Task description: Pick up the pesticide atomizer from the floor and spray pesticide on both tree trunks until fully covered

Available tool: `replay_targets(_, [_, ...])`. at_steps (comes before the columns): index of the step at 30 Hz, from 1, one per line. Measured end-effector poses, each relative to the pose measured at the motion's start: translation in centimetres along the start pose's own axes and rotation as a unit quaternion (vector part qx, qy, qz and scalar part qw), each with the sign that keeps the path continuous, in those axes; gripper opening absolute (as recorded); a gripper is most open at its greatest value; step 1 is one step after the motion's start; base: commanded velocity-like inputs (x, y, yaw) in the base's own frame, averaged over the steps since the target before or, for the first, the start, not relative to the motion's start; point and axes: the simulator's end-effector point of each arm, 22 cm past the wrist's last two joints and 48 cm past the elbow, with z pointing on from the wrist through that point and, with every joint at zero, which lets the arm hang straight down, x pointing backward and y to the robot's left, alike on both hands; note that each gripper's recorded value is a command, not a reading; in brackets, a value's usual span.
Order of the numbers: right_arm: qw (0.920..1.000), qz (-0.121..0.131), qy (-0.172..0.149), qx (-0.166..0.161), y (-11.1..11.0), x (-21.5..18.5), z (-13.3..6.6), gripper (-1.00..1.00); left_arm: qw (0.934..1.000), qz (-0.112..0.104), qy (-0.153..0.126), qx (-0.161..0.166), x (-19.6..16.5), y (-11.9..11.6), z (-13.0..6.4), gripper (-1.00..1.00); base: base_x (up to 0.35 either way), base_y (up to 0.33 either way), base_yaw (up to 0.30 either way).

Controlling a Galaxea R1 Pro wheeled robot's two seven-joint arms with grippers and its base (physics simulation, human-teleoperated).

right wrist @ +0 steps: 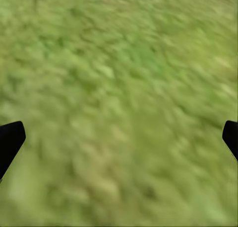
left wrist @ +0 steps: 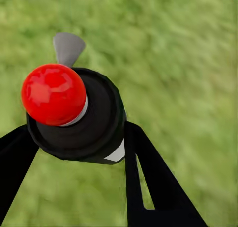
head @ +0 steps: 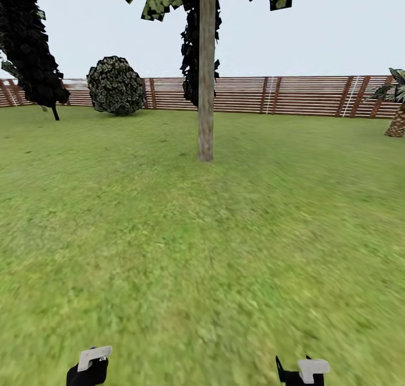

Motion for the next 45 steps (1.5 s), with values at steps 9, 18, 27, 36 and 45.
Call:
replay_targets(9, [1.0,0.0,0.0,0.0,0.0,0.0,0.0,1.0,1.0,0.0,0.0,0.0,0.0,-0.01,0.0,-1.0,0.339,0.0,0.0])
replay_targets(18, [1.0,0.0,0.0,0.0,0.0,-0.01,0.0,1.0,1.0,0.0,0.0,0.0,0.0,0.0,0.0,-1.0,0.339,0.0,0.0])
replay_targets(27, [1.0,0.0,0.0,0.0,0.0,-0.03,0.02,1.0,1.0,0.0,0.0,0.0,0.0,0.0,0.0,-1.0,0.339,0.0,0.0])
replay_targets(36, [1.0,0.0,0.0,0.0,0.0,0.0,0.0,1.0,1.0,0.0,-0.001,0.0,-0.06,0.01,0.01,-1.0,0.339,0.0,0.0])
replay_targets(45, [1.0,0.0,0.0,0.0,0.0,-0.02,0.01,1.0,1.0,0.0,0.0,0.0,0.0,-0.01,0.0,-1.0,0.339,0.0,0.0])
